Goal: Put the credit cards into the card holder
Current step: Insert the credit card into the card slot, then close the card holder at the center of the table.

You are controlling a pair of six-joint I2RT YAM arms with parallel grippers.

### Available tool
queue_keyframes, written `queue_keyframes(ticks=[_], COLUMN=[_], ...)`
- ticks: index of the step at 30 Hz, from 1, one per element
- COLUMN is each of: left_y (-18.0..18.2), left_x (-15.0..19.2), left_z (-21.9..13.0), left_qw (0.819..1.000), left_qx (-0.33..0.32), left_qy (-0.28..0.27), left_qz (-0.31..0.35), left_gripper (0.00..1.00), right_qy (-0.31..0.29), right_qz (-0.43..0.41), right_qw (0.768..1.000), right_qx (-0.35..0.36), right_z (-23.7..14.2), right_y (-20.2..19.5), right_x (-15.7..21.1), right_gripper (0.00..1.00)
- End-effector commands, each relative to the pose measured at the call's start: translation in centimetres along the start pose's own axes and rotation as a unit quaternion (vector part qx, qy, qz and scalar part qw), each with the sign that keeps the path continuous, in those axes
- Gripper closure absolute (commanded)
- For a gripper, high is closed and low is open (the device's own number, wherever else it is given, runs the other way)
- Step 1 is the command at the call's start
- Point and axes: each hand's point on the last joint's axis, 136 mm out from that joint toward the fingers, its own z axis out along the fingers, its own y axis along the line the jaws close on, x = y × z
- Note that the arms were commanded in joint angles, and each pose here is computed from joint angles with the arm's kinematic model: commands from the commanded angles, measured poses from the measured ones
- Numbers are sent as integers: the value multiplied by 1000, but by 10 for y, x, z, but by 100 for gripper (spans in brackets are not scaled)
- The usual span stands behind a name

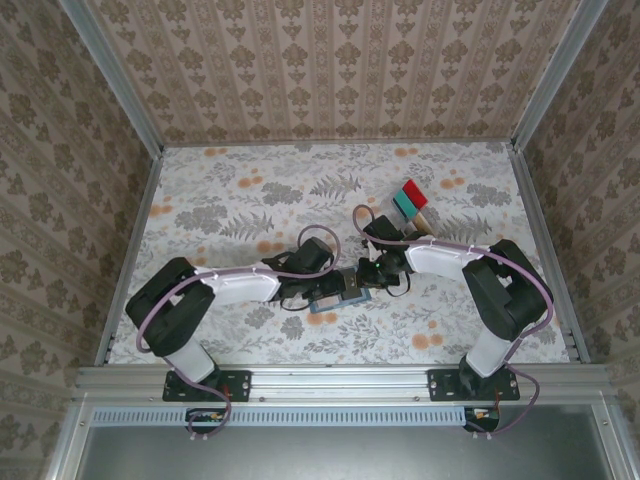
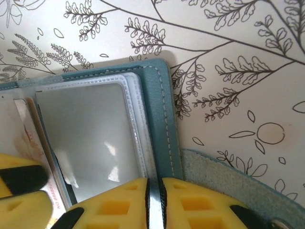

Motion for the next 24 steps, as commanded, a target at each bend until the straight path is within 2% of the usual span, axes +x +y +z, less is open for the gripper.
queue_keyframes(ticks=[1,5,10,16,24], left_y=[11,-12,18,51,55], left_x=[2,-7,-13,-8,-7], left_z=[-14,-37,-59,-55,-40], left_qw=[1000,999,997,996,996], left_qx=[-26,7,-39,-51,-37], left_qy=[-10,-37,-72,-68,-58], left_qz=[11,36,9,-38,-55], left_gripper=[67,60,50,43,41], right_qy=[32,31,30,33,35], right_qz=[18,26,32,31,30], right_qw=[998,999,999,999,999], right_qx=[42,23,15,15,16], right_z=[14,14,15,15,17], right_y=[-23,-17,-14,-14,-15], right_x=[21,22,22,21,23], right_gripper=[84,83,83,83,83])
